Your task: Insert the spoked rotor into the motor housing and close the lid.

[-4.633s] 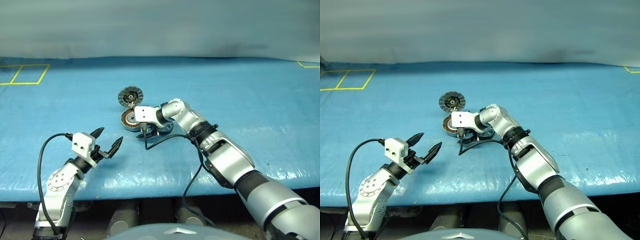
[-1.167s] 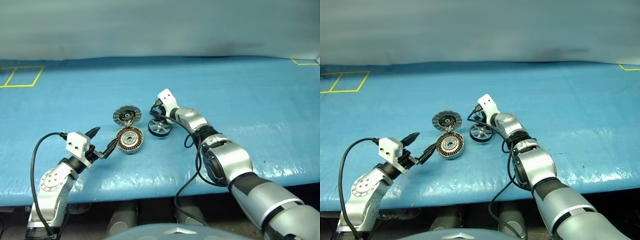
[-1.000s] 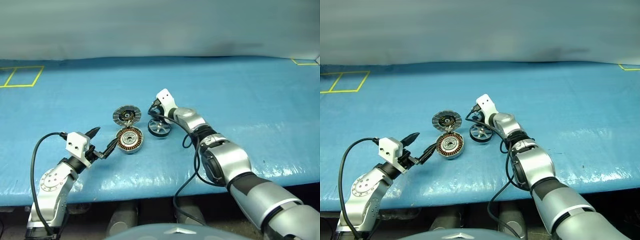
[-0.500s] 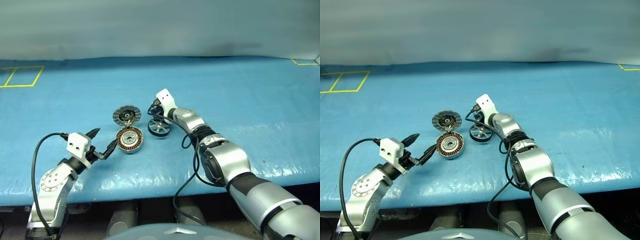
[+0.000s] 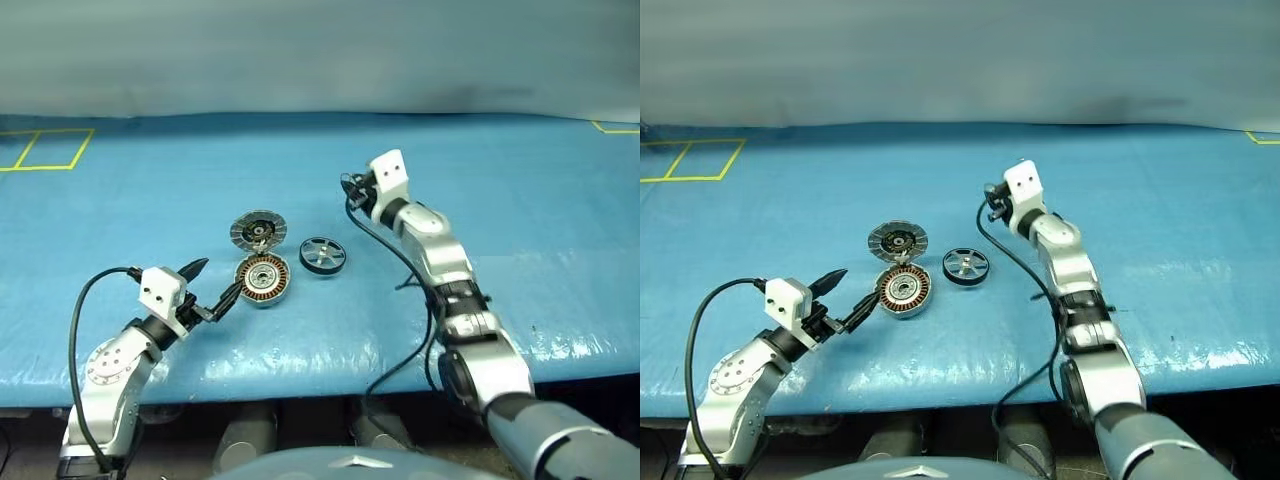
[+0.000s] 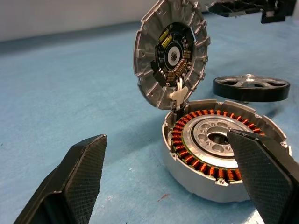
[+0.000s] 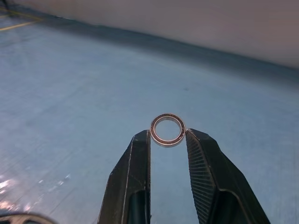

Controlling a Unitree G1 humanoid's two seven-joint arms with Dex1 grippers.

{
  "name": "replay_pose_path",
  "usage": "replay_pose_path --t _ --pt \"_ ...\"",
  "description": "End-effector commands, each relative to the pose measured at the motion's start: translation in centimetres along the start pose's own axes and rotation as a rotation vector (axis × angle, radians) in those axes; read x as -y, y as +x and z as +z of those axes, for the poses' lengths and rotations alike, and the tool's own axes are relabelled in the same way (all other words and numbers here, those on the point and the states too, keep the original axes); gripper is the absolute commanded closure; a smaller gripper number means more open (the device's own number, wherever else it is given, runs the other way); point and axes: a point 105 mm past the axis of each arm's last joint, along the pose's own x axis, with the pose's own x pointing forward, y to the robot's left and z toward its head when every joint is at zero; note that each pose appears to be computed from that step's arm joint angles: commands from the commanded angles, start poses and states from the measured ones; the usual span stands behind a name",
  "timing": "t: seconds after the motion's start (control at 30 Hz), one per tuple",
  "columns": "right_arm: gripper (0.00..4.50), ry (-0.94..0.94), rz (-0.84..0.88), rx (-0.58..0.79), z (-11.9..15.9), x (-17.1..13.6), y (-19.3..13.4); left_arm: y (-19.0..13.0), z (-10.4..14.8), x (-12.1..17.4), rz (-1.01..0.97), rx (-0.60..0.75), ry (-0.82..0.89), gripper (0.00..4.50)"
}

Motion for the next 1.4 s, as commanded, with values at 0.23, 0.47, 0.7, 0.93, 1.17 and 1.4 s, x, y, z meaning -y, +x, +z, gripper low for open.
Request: replay_pose_path --t 0.23,0.47,0.7,0.93,1.17,1.4 --pt "3.75 0.125 0.497 0.002 0.9 -11.5 -4.5 0.7 1.1 0.8 -0.093 0.049 0.000 0.00" --pt "3.75 0.131 0.537 -0.085 -1.3 -14.1 -1.4 0.4 1.2 0.4 -0.099 0.044 0.003 0.00" --pt "3.75 0.123 0.569 -0.149 -3.3 -15.1 1.1 -0.7 0.3 1.0 -0.141 -0.003 -0.014 0.00" --pt "3.75 0.089 0.592 -0.164 -3.9 -15.6 1.8 -1.4 0.0 0.8 -0.134 -0.034 0.038 0.00" --pt "3.75 0.044 0.595 -0.171 -4.1 -15.7 2.0 -1.3 -0.3 0.8 -0.125 -0.032 0.064 0.00" --pt "3.75 0.008 0.579 -0.182 -4.5 -15.4 2.1 -1.2 -0.3 0.8 -0.118 -0.024 0.067 0.00"
